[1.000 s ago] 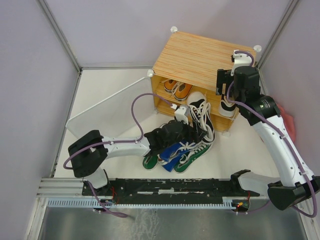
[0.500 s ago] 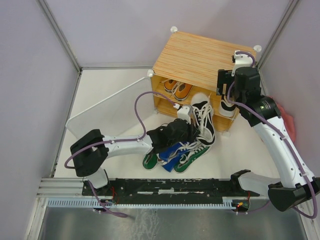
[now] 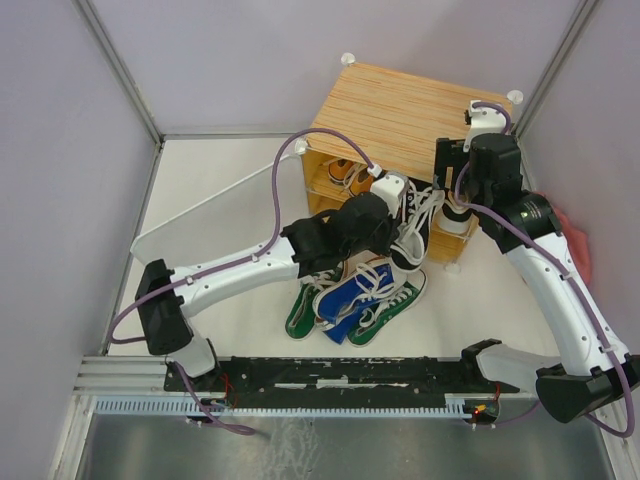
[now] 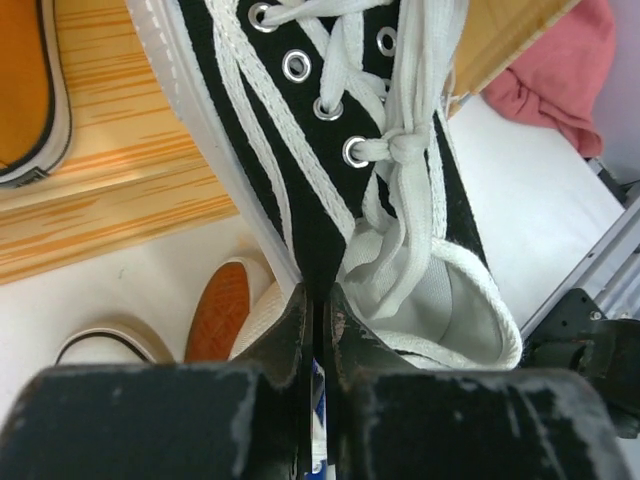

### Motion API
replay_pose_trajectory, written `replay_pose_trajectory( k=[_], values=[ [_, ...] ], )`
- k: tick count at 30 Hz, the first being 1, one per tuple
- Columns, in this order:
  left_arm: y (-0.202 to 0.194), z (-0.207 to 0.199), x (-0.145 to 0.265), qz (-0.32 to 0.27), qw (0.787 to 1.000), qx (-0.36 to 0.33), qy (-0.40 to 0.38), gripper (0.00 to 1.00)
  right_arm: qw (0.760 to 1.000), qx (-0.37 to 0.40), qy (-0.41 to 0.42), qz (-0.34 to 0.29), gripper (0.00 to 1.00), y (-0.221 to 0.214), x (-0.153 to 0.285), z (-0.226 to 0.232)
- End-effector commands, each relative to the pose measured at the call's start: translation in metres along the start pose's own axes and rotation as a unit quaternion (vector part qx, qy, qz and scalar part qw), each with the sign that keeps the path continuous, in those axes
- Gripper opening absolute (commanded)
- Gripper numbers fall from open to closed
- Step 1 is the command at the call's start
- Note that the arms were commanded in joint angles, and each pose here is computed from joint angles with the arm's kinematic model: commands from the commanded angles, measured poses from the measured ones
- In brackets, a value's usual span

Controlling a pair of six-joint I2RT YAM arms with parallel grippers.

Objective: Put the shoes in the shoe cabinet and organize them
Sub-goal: Pick up the shoe from the shoe cabinet.

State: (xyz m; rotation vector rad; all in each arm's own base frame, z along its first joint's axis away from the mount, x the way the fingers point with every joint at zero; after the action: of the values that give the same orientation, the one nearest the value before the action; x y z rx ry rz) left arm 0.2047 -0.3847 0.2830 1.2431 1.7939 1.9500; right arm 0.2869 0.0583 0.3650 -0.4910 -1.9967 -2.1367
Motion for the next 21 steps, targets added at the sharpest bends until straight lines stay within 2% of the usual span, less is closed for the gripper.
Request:
replay_pose_trajectory(
  k=[1,5,11,15,21],
  values=[
    [0.041,0.012,-0.001,-0.047,0.999,-0.013,-0.014,0.03,1.0,-0.012,0.001,-0.023,0.93,0.013,0.004,-0.001],
    [0.036,0.026,-0.015,-0.039,0.999,-0.004,-0.013,0.03,1.0,-0.013,-0.001,-0.023,0.93,0.012,0.006,-0.002],
    [0.048,0.044,-0.028,-0.058,0.998,0.008,-0.011,0.03,1.0,-0.016,0.002,-0.021,0.93,0.009,0.005,-0.002],
    [0.069,0.044,-0.031,-0.075,0.997,0.013,-0.022,0.03,1.0,-0.014,0.0,-0.017,0.93,0.006,0.004,-0.002],
    [0.077,0.044,-0.055,-0.055,0.998,0.015,-0.037,0.04,1.0,-0.013,0.0,-0.013,0.93,0.002,0.001,-0.002]
  ],
)
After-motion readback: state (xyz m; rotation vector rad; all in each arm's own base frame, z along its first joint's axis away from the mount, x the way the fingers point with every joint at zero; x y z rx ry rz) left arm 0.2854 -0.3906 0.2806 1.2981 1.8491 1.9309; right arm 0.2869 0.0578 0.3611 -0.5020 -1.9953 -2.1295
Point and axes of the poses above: each gripper's point midway between its finger pads, its own x axis back along the fingers, its own z axis along the line the jaws close on, y = z × x, the point moved 6 cm from there along x, back along the fingers, and after that the axes turned 8 degrees about -x, right-handed, at the moved point
